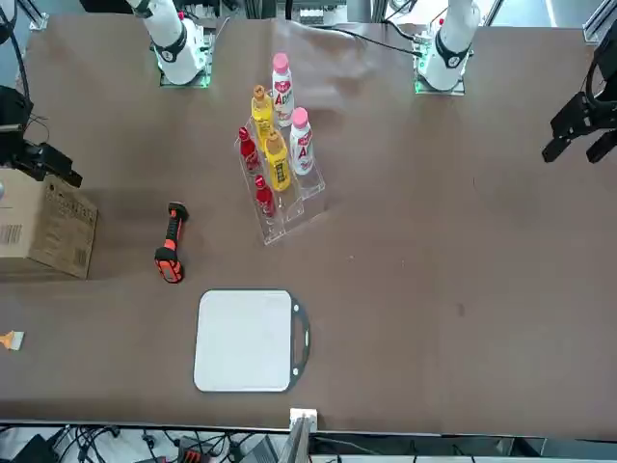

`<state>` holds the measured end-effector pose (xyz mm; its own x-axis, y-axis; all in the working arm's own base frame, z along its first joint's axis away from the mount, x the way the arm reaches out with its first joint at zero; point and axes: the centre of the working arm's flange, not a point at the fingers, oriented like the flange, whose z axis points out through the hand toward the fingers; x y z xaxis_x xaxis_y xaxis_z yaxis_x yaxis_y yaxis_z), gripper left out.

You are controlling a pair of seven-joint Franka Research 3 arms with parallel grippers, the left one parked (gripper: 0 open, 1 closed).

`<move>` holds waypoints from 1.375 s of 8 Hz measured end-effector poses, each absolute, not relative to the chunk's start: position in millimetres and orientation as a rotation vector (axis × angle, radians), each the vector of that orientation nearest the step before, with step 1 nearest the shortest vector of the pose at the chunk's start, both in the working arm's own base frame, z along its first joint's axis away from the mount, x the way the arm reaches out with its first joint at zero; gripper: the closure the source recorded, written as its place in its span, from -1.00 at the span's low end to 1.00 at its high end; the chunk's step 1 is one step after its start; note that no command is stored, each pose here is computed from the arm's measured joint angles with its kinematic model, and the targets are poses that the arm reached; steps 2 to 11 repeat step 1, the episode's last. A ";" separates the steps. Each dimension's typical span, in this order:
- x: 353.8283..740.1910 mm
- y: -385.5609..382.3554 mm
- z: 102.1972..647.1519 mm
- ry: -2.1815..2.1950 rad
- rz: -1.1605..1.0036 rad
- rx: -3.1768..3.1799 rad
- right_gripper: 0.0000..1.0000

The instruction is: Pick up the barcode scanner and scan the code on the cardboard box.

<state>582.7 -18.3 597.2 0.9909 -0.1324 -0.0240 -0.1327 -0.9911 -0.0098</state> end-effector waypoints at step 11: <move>582.8 -16.3 597.7 0.202 0.035 -3.123 -1.00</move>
